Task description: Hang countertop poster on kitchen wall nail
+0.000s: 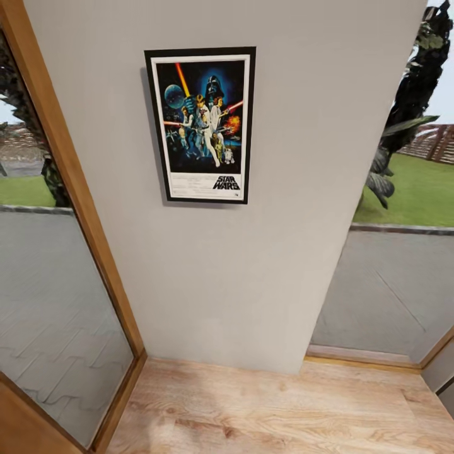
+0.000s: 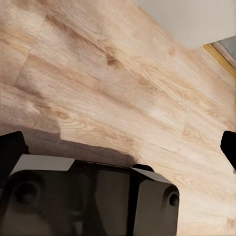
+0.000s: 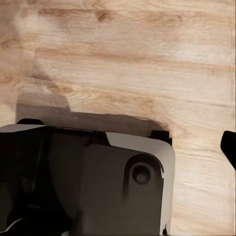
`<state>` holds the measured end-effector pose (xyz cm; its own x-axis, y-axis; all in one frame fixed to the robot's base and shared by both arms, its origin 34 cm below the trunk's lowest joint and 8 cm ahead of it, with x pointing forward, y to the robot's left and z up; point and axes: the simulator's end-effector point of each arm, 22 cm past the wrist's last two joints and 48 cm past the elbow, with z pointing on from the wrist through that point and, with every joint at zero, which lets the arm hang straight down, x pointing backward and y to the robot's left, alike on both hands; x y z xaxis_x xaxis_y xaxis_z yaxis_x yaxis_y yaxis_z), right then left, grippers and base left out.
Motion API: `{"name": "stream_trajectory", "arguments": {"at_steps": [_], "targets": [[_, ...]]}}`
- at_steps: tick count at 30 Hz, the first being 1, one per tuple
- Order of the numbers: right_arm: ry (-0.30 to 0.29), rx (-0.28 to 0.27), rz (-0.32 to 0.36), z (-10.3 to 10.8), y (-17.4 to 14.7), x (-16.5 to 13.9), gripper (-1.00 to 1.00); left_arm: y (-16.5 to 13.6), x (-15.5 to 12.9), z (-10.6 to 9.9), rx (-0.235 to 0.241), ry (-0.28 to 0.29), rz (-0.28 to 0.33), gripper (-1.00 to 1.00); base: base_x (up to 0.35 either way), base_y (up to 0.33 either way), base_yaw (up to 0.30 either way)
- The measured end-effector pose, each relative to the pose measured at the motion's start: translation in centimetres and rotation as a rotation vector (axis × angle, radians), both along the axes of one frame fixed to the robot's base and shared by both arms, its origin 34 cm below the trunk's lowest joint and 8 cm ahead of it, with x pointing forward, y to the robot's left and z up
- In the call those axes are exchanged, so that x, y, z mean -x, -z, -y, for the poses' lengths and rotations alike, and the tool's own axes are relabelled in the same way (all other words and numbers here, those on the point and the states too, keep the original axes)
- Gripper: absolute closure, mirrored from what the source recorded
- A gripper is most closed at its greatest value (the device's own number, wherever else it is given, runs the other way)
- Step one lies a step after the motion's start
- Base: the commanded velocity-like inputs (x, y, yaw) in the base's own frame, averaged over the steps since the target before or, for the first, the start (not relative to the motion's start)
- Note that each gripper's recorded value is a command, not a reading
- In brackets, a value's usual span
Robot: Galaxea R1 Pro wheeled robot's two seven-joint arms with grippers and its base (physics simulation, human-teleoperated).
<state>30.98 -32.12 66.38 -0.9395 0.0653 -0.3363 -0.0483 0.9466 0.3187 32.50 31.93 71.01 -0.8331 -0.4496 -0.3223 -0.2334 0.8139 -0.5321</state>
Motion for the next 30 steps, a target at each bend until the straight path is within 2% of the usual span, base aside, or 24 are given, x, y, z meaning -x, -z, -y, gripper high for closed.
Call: {"name": "stream_trajectory", "arguments": {"at_steps": [5,6,8,9,10,11,13,14,18,21,30], "targets": [[0.018,0.038,0.005,0.3,0.3,-0.3,-1.0,0.7,0.3,-1.7,-0.064,-0.038,-0.03,-1.0,0.0,0.0,0.0],[0.021,0.045,0.006,0.4,0.3,-0.4,-1.0,1.3,0.9,-2.5,-0.098,-0.057,-0.056,-1.0,0.0,0.0,0.0],[0.023,0.05,0.008,0.5,0.3,-0.5,-1.0,1.9,1.5,-3.2,-0.131,-0.074,-0.083,-1.0,0.0,0.0,0.0],[0.028,0.063,0.008,0.5,0.4,-0.5,-1.0,2.8,2.8,-4.1,-0.175,-0.098,-0.13,-1.0,0.0,0.0,0.0],[0.031,0.075,0.007,0.7,0.5,-0.5,-1.0,3.1,3.3,-4.4,-0.187,-0.106,-0.149,-1.0,0.0,0.0,0.0],[0.036,0.09,0.004,0.6,0.7,-0.5,-1.0,3.7,4.5,-4.3,-0.191,-0.112,-0.181,-1.0,0.0,0.0,0.0],[0.039,0.082,-0.004,-0.5,0.9,-0.2,-1.0,4.0,5.0,-4.2,-0.192,-0.115,-0.195,-1.0,0.0,0.0,0.0],[0.044,0.065,-0.053,-1.7,1.7,2.0,-1.0,4.1,5.3,-4.2,-0.193,-0.116,-0.203,-1.0,0.0,0.0,0.0],[0.055,0.047,-0.124,-2.7,2.5,5.1,-1.0,4.2,5.4,-4.2,-0.194,-0.117,-0.207,-1.0,0.0,0.0,0.0],[0.065,0.029,-0.21,-3.6,3.1,9.0,-1.0,4.2,5.5,-4.2,-0.194,-0.117,-0.209,-1.0,0.0,0.0,0.0],[0.07,0.022,-0.242,-3.9,3.3,10.5,-1.0,4.2,5.5,-4.2,-0.194,-0.116,-0.209,-1.0,0.0,0.0,0.0]]}}
